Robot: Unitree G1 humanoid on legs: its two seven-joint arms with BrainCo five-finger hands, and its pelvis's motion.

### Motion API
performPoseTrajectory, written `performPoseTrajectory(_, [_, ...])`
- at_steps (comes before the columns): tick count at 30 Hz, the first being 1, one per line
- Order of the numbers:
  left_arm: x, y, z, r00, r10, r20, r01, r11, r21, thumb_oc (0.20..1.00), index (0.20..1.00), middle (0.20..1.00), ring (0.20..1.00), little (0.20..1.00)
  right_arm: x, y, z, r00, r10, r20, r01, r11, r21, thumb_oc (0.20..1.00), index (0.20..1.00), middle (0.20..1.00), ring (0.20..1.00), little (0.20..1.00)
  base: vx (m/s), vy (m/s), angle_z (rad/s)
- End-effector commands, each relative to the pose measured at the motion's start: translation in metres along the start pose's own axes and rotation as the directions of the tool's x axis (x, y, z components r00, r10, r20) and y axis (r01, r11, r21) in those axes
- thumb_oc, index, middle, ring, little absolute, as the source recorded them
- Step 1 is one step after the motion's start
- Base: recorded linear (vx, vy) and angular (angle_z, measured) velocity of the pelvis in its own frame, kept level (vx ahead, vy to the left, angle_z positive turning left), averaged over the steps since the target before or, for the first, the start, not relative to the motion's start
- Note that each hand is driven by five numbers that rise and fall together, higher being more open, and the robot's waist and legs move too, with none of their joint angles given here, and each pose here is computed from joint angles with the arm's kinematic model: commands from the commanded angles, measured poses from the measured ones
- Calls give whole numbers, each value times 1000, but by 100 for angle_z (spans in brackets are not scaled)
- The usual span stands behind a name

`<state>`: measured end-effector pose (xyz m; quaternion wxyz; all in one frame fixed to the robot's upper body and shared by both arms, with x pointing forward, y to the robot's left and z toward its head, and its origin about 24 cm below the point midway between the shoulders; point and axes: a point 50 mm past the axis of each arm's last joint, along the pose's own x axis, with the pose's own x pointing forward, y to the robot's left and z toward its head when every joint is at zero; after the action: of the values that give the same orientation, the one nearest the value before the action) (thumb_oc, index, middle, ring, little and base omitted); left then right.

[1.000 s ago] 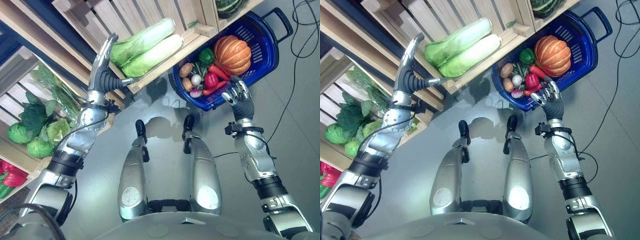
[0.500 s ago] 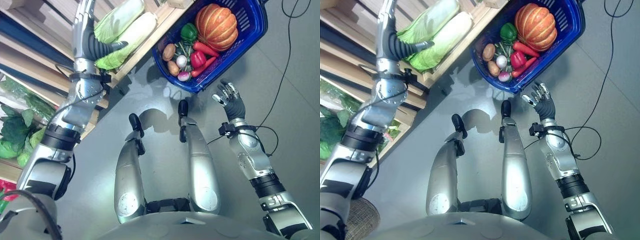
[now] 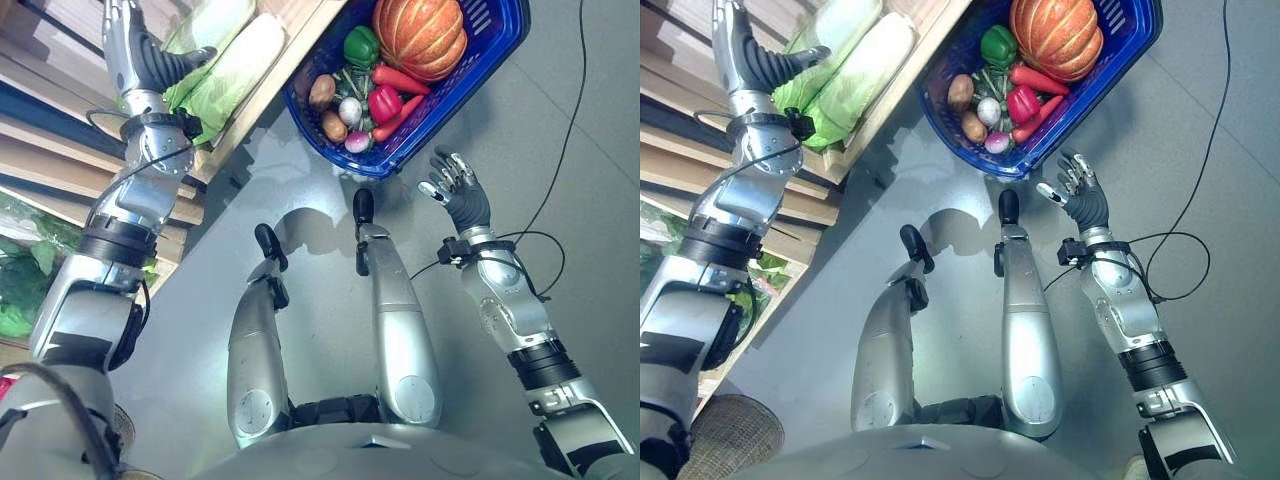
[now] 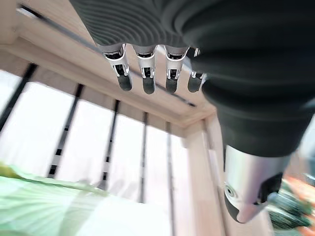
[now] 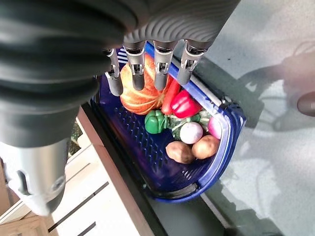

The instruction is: Pick up fruits and vegetables into the basket

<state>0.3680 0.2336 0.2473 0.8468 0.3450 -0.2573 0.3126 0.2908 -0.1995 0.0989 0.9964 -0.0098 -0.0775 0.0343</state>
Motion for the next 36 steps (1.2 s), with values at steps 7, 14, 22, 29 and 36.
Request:
performPoseTrajectory(7, [13, 16, -29, 969, 121, -215, -126, 992, -9, 1000, 1000, 1000, 1000, 1000, -7, 4, 12, 997, 71, 38, -70, 997, -27, 1000, 1000, 1000, 1000, 1000, 32, 71, -4])
performPoseTrajectory(14, [17, 28, -56, 921, 136, -365, -130, 991, 42, 1000, 1000, 1000, 1000, 1000, -5, 5, 11, 996, 85, 24, -85, 996, -22, 1000, 1000, 1000, 1000, 1000, 30, 69, -2])
performPoseTrajectory(22, [16, 38, -80, 865, 120, -487, -121, 992, 31, 1000, 1000, 1000, 1000, 1000, -4, 4, 12, 996, 93, 14, -93, 995, -26, 1000, 1000, 1000, 1000, 1000, 23, 75, -2])
performPoseTrajectory(29, [11, 45, -96, 827, 118, -550, -125, 992, 25, 1000, 1000, 1000, 1000, 1000, -4, 0, 13, 997, 79, -4, -80, 996, -26, 1000, 1000, 1000, 1000, 1000, 10, 70, -5])
performPoseTrajectory(36, [12, 55, -106, 818, 109, -565, -81, 994, 75, 1000, 1000, 1000, 1000, 1000, -3, -5, 11, 996, 85, -20, -86, 996, -33, 1000, 1000, 1000, 1000, 1000, 8, 63, -2])
